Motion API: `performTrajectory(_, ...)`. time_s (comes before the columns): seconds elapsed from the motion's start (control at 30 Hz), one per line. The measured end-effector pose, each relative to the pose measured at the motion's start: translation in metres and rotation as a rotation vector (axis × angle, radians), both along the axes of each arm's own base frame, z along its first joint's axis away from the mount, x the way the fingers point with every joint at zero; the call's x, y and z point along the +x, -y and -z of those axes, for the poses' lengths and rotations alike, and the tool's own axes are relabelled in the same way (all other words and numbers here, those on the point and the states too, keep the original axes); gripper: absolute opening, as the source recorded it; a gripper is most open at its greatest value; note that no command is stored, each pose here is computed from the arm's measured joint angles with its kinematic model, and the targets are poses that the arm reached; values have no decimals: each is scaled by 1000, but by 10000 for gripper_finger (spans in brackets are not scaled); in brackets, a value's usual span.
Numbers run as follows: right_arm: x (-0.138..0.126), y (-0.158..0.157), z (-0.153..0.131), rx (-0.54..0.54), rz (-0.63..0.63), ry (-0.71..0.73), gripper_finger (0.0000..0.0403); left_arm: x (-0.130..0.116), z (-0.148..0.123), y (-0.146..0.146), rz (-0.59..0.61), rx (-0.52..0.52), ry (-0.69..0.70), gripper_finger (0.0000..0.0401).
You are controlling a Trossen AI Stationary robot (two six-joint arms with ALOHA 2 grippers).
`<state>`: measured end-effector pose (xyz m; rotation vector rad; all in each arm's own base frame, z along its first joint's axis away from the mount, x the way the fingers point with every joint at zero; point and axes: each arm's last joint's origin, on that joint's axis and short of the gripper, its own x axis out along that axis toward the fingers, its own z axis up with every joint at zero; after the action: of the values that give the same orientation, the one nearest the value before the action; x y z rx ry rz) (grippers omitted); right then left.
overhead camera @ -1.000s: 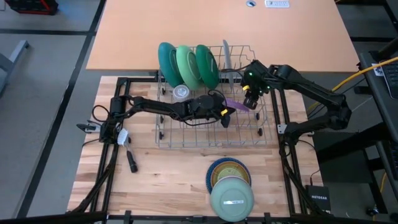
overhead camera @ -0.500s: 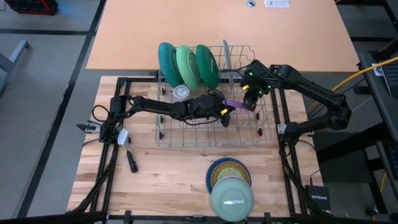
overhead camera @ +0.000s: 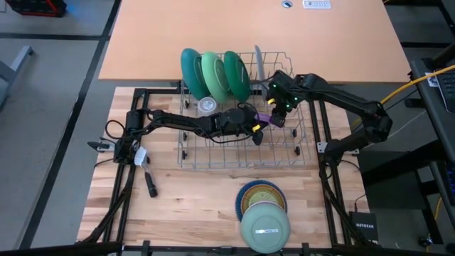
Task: Sort dishes
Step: Put the purple plate in the dish rack
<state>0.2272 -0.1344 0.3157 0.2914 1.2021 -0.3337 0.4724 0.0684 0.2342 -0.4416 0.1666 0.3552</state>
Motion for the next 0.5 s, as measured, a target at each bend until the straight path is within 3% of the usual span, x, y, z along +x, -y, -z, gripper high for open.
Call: performTrajectory(0.5, -8, -5, 2, 64, 48, -73, 144, -1, 0, -3, -3, 138, -48, 1)
